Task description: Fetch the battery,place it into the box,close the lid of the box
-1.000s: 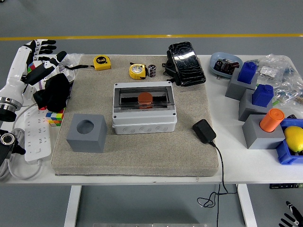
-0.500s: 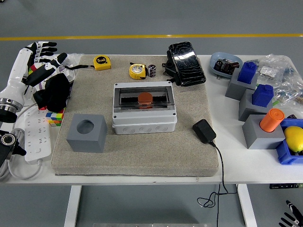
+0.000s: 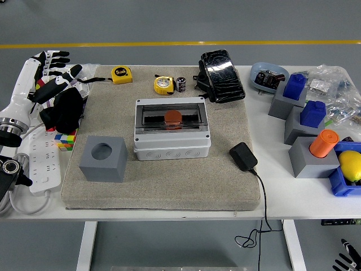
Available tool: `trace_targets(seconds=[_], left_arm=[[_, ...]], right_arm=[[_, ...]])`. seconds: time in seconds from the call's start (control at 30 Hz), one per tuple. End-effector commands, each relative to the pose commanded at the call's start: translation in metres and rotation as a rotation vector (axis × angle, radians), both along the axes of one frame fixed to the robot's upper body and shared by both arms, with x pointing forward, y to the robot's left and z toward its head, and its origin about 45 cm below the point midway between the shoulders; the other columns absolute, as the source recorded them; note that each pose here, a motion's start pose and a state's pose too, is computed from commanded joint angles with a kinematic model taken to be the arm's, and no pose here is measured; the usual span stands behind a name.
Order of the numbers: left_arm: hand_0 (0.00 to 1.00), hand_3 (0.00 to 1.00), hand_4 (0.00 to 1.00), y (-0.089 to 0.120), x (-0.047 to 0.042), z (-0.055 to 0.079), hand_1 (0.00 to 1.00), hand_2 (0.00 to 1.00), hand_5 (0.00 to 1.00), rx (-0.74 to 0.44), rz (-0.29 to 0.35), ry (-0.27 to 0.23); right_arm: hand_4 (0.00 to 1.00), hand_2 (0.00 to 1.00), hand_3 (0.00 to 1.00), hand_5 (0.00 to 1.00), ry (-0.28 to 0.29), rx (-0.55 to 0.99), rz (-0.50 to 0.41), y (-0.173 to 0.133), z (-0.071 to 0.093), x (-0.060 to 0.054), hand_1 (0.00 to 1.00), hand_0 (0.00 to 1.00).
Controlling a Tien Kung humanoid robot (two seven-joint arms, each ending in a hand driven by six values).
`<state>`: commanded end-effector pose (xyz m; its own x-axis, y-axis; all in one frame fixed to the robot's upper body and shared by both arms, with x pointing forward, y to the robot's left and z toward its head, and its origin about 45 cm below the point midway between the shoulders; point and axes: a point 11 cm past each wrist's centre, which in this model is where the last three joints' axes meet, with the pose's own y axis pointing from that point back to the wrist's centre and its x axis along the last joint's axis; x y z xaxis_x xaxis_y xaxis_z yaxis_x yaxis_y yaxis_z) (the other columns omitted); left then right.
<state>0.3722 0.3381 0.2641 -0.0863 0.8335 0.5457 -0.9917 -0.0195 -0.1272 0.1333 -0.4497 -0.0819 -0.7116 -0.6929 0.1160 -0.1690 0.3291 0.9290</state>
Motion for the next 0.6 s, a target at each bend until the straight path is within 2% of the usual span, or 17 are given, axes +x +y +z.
trace_targets(seconds=[0.6], left_arm=[[0.598,0.729,0.998,-0.0014,0.0002,-0.0023,0.718,0.708,0.721,0.003,-0.007,0.011]], right_arm=[[0.953,0.630,0.557,0.535,0.004,-0.004,0.003,-0.0009,0.0003,-0.0003,0.637,0.629]])
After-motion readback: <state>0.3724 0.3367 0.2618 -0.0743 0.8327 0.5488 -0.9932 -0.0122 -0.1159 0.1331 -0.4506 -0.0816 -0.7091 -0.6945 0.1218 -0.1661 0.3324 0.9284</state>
